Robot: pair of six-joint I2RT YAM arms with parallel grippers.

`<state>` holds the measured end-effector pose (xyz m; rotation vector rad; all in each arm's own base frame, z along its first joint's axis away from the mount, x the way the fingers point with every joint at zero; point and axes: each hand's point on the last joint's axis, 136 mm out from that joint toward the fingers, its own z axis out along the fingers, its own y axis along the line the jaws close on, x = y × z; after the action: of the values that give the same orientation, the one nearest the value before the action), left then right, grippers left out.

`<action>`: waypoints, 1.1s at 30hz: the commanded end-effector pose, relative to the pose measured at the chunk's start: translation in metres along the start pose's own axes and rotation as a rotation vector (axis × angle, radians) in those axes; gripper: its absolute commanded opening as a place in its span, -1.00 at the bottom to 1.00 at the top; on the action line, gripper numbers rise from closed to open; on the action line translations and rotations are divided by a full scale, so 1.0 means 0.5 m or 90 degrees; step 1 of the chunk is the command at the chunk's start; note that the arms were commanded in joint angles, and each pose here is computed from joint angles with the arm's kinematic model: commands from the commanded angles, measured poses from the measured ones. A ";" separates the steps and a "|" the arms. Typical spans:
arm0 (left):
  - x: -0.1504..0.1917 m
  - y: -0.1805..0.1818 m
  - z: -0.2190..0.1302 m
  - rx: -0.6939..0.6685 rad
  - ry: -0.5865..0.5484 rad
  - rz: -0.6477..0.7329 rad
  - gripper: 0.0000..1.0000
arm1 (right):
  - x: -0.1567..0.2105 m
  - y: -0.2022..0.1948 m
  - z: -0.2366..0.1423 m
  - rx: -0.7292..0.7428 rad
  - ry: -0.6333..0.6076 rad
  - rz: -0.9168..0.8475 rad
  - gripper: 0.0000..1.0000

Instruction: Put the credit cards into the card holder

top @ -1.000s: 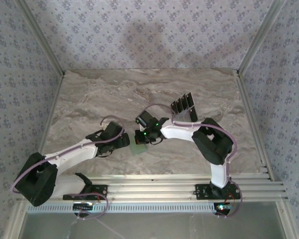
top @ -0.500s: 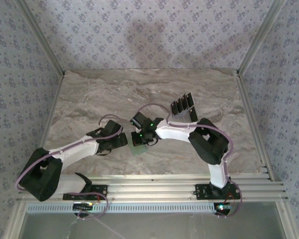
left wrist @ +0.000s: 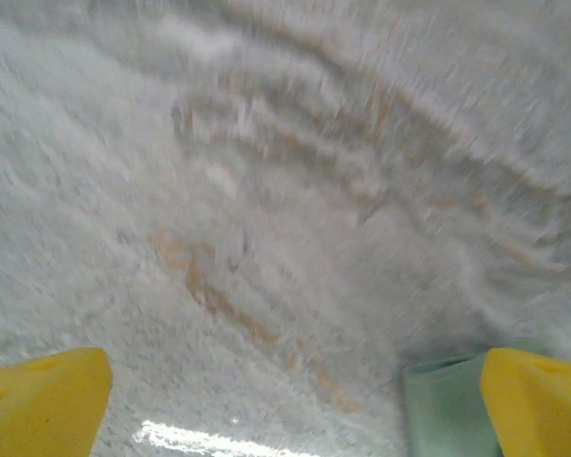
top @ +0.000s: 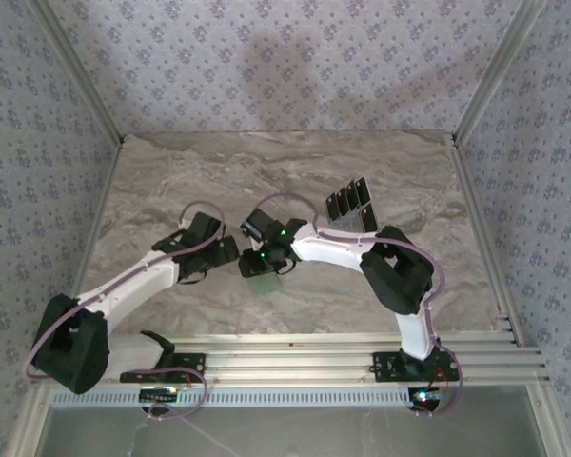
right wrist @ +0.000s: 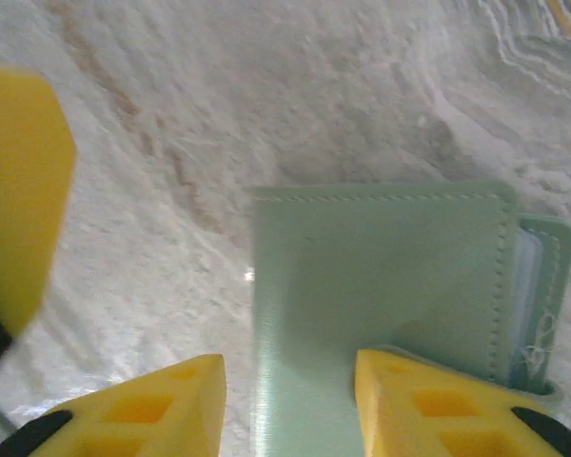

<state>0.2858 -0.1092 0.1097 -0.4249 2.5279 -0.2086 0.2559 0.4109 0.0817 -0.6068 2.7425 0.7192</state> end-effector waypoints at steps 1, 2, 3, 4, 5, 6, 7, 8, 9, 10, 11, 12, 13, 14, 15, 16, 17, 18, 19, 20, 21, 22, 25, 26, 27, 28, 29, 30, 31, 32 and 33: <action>-0.062 -0.004 -0.057 0.002 -0.035 0.025 0.99 | -0.070 0.035 -0.127 -0.032 -0.070 -0.020 0.12; -0.076 -0.005 -0.067 0.003 -0.043 0.027 0.99 | -0.081 0.031 -0.154 -0.033 -0.086 -0.017 0.15; -0.091 -0.008 -0.079 0.006 -0.051 0.029 1.00 | -0.091 0.021 -0.186 -0.029 -0.104 -0.012 0.19; -0.106 -0.011 -0.091 0.011 -0.061 0.034 0.99 | -0.098 0.006 -0.218 -0.021 -0.124 -0.007 0.26; -0.119 -0.015 -0.100 0.015 -0.071 0.041 0.99 | -0.100 -0.009 -0.242 -0.012 -0.138 -0.003 0.33; -0.133 -0.019 -0.111 0.022 -0.085 0.049 1.00 | -0.104 -0.034 -0.278 0.001 -0.162 0.010 0.44; -0.149 -0.025 -0.122 0.029 -0.103 0.060 1.00 | -0.104 -0.060 -0.314 0.013 -0.186 0.023 0.59; -0.162 -0.026 -0.131 0.030 -0.122 0.075 0.99 | -0.106 -0.087 -0.348 0.022 -0.209 0.039 0.62; -0.178 -0.024 -0.141 0.025 -0.147 0.084 1.00 | -0.103 -0.121 -0.383 0.037 -0.235 0.059 0.65; -0.196 -0.019 -0.153 0.012 -0.175 0.091 1.00 | -0.101 -0.159 -0.418 0.058 -0.265 0.081 0.78; -0.210 -0.013 -0.162 -0.001 -0.199 0.102 0.99 | -0.087 -0.194 -0.448 0.085 -0.280 0.102 1.00; -0.227 -0.009 -0.172 -0.012 -0.230 0.116 0.99 | -0.081 -0.233 -0.494 0.112 -0.319 0.126 1.00; -0.239 -0.004 -0.179 -0.024 -0.260 0.127 0.99 | -0.070 -0.273 -0.529 0.142 -0.351 0.147 1.00; -0.251 -0.001 -0.186 -0.028 -0.290 0.133 0.99 | -0.061 -0.308 -0.560 0.176 -0.382 0.169 1.00; -0.261 0.002 -0.192 -0.032 -0.320 0.138 0.99 | -0.040 -0.356 -0.585 0.216 -0.406 0.203 1.00; -0.266 0.002 -0.195 -0.030 -0.345 0.151 0.99 | -0.025 -0.400 -0.616 0.259 -0.436 0.238 1.00; -0.267 0.002 -0.196 -0.028 -0.366 0.167 0.99 | -0.008 -0.437 -0.642 0.299 -0.463 0.263 1.00; -0.269 0.002 -0.197 -0.028 -0.383 0.183 0.99 | 0.008 -0.469 -0.664 0.335 -0.486 0.285 1.00; -0.267 0.006 -0.193 -0.034 -0.394 0.203 0.99 | 0.018 -0.499 -0.686 0.369 -0.524 0.300 1.00; -0.268 0.015 -0.192 -0.048 -0.407 0.207 0.99 | 0.033 -0.531 -0.704 0.412 -0.552 0.316 1.00; -0.269 0.026 -0.188 -0.061 -0.415 0.209 0.99 | 0.042 -0.553 -0.718 0.439 -0.576 0.323 1.00; -0.269 0.039 -0.182 -0.071 -0.424 0.213 0.99 | 0.049 -0.576 -0.733 0.463 -0.605 0.331 1.00; -0.265 0.080 -0.155 -0.093 -0.434 0.217 1.00 | 0.092 -0.649 -0.728 0.519 -0.616 0.383 1.00; -0.259 0.096 -0.141 -0.096 -0.434 0.218 0.99 | 0.106 -0.671 -0.722 0.532 -0.612 0.397 1.00; -0.257 0.108 -0.132 -0.096 -0.437 0.220 0.99 | 0.117 -0.689 -0.715 0.543 -0.605 0.408 1.00; -0.254 0.125 -0.122 -0.101 -0.443 0.208 0.99 | 0.131 -0.710 -0.707 0.554 -0.596 0.422 1.00; -0.250 0.140 -0.111 -0.098 -0.442 0.200 0.99 | 0.142 -0.729 -0.695 0.564 -0.581 0.429 1.00; -0.246 0.149 -0.100 -0.091 -0.439 0.199 1.00 | 0.151 -0.744 -0.685 0.574 -0.570 0.431 1.00; -0.242 0.160 -0.090 -0.092 -0.438 0.194 0.99 | 0.162 -0.759 -0.671 0.581 -0.555 0.430 1.00; -0.238 0.173 -0.082 -0.096 -0.438 0.186 0.99 | 0.169 -0.771 -0.658 0.588 -0.541 0.426 1.00; -0.236 0.180 -0.076 -0.094 -0.440 0.183 0.99 | 0.177 -0.781 -0.646 0.593 -0.529 0.422 1.00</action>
<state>0.3235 0.0198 0.1568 -0.1648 2.0136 0.2642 0.3074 -0.0831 0.1715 0.7118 2.0774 -0.1850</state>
